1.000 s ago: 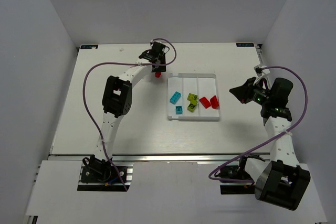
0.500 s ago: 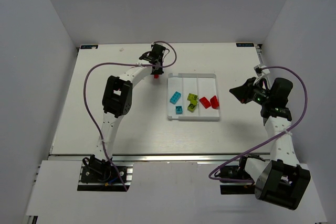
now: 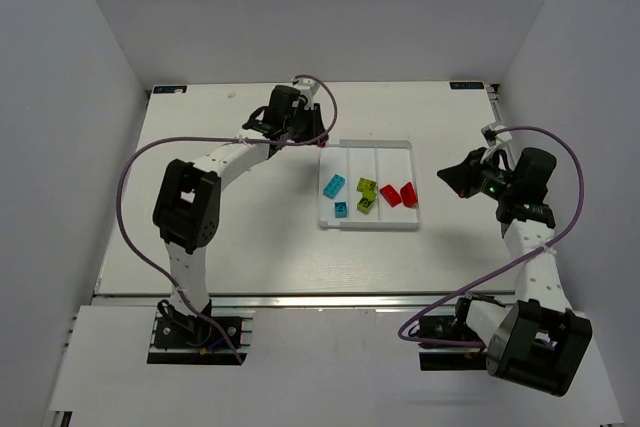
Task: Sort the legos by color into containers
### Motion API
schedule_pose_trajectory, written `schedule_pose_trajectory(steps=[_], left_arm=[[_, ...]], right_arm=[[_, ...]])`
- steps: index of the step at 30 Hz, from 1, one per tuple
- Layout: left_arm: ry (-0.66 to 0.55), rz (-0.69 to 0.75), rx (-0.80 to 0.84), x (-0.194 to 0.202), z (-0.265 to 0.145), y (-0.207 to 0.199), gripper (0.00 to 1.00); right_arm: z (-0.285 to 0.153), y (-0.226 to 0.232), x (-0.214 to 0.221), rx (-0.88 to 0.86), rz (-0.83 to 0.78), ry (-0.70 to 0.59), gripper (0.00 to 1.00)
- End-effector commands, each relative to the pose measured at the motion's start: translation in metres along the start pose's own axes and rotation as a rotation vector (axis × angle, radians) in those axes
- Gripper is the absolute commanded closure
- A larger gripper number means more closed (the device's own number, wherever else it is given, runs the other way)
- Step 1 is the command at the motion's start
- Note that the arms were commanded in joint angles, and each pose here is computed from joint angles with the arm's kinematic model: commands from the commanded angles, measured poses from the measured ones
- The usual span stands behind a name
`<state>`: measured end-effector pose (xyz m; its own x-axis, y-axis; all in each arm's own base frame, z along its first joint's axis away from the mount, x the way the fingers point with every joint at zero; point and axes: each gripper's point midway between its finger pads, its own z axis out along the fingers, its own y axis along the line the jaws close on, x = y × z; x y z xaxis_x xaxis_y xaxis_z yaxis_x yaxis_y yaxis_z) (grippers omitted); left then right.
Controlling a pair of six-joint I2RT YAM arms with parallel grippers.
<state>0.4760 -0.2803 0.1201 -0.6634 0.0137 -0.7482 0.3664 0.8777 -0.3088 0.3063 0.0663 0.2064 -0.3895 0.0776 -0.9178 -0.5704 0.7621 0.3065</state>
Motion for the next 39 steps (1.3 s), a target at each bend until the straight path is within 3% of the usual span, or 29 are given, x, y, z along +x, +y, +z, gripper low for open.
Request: schedule_pose_trajectory(steps=[1, 2, 5, 14, 16, 19, 20, 22, 23, 26, 29, 32, 35, 36, 39], left_arm=[[-0.071, 0.037, 0.485, -0.028, -0.028, -0.097, 1.0], [-0.012, 0.028, 0.595, -0.015, -0.032, -0.121, 1.0], [0.063, 0.021, 0.686, 0.003, -0.018, -0.15, 1.0], [0.084, 0.008, 0.739, 0.026, 0.007, -0.216, 0.98], [0.084, -0.004, 0.737, 0.027, 0.013, -0.223, 0.94], [0.103, -0.006, 0.709, 0.033, 0.02, -0.231, 0.76], [0.106, -0.003, 0.701, 0.038, 0.025, -0.234, 0.57], [0.122, -0.026, 0.654, 0.042, 0.031, -0.228, 0.47], [0.112, -0.032, 0.64, 0.039, 0.028, -0.226, 0.43], [0.068, -0.042, 0.583, 0.025, 0.026, -0.221, 0.36], [0.015, -0.05, 0.533, 0.0, 0.014, -0.211, 0.36], [-0.037, -0.022, 0.464, -0.022, 0.0, -0.2, 0.44], [-0.099, 0.012, 0.373, -0.042, -0.029, -0.187, 1.0], [-0.104, 0.018, 0.339, -0.044, -0.05, -0.18, 1.0], [-0.133, 0.077, 0.227, -0.035, -0.097, -0.146, 1.0]], right_arm=[[0.0, -0.004, -0.006, 0.006, -0.039, -0.004, 0.94], [-0.001, -0.004, -0.006, 0.009, -0.038, -0.004, 0.95], [-0.001, -0.004, -0.005, 0.012, -0.041, -0.005, 1.0], [-0.001, -0.009, -0.003, 0.028, -0.038, -0.004, 0.99], [-0.001, -0.009, -0.003, 0.027, -0.04, -0.002, 0.99], [-0.001, -0.011, -0.003, 0.03, -0.039, 0.0, 0.97], [-0.001, -0.01, -0.003, 0.027, -0.042, -0.001, 0.94], [-0.001, -0.01, -0.003, 0.025, -0.043, -0.002, 0.79], [-0.002, -0.01, -0.003, 0.024, -0.043, -0.002, 0.64], [-0.002, -0.008, -0.003, 0.009, -0.045, -0.002, 0.49], [-0.003, -0.007, -0.003, 0.004, -0.041, -0.004, 0.46], [-0.004, -0.007, -0.004, 0.001, -0.044, -0.007, 0.45], [-0.006, -0.008, -0.004, 0.008, -0.042, -0.011, 0.45], [-0.007, -0.009, -0.003, 0.01, -0.029, -0.01, 0.44], [-0.007, -0.01, -0.005, 0.011, 0.015, -0.014, 0.28]])
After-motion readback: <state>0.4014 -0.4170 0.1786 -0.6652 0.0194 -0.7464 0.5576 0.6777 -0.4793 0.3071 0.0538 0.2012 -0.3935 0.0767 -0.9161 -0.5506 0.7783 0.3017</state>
